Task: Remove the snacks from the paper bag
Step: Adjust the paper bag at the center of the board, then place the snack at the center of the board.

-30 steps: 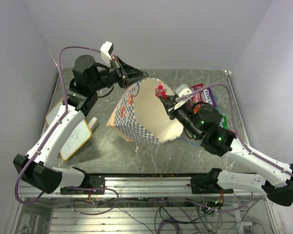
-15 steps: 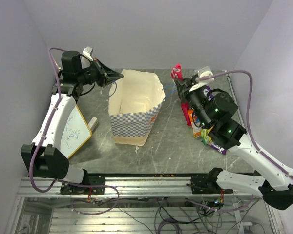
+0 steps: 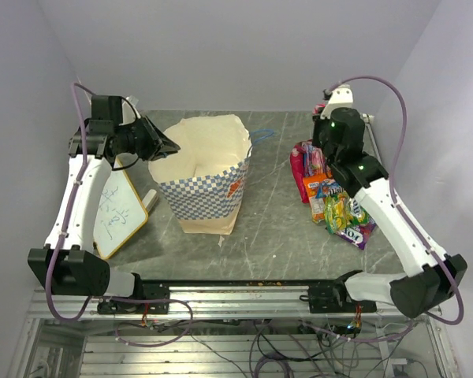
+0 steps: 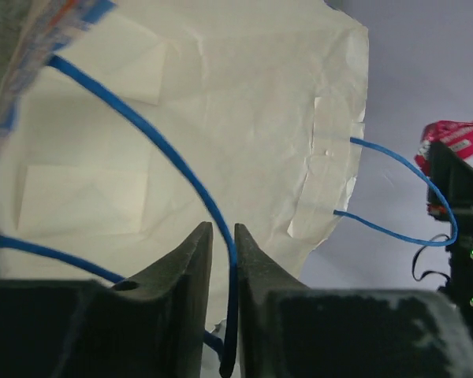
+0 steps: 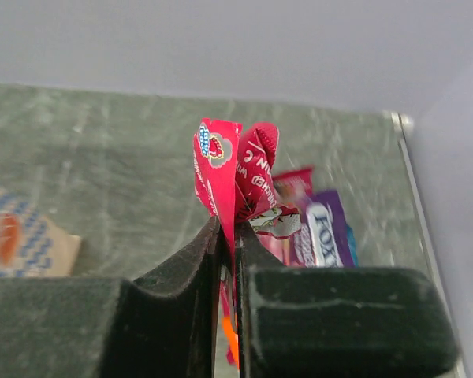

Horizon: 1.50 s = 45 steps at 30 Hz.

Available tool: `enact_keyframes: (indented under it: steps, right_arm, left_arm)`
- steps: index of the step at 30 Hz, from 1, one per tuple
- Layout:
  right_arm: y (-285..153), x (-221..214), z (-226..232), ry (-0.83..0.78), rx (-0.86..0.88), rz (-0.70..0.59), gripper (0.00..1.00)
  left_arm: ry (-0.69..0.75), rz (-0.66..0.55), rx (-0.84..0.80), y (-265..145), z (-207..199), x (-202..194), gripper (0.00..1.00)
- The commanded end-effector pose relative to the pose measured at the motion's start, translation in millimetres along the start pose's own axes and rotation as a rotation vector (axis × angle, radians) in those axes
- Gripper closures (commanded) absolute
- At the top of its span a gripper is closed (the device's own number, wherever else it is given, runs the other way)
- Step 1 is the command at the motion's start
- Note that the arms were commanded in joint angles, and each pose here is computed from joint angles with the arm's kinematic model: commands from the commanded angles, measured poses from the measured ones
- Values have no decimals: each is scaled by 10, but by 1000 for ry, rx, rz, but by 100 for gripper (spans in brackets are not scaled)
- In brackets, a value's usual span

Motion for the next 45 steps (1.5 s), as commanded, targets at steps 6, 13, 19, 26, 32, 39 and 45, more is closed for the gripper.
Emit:
enact_keyframes:
  steps: [6,13,19,26,32,39,45]
  right_arm:
    - [262,-1399,-338,235,-57,450,100]
    - [266,-1956,-337,207,-124,596,96]
    - [235,-2108,-365,161,-156,632,89]
    - [219,-2061,-326,158,-109,638,44]
    - [101,-1652,-67,174,-10,626,4]
    - [-207,-735,49,287,44,555,0]
    - [-718,-114,-156,363,130,362,0]
  left_arm:
    - [98,-96,73,-318,-44,-3,42]
    - [144,-160,138,-489,-37,17,8]
    - [169,-216,201,-653,-1,7,2]
    - [215,-324,304,-944,46,20,0]
    - [286,-402,358,-1211,71,-12,0]
    - [437,-375,278,-1348,-39,-142,1]
    - [667,-360,150,-1534,-361,-472,0]
Point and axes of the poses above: each gripper's point midway between its finger pads, its own y axis out along the fingers, its own z axis along the line the jaws close on, x = y × z, the point moved 5 cm from there along -y, back along the fingers, and after that the axes turned 11 degrees about -y, right-handed, at the moved point
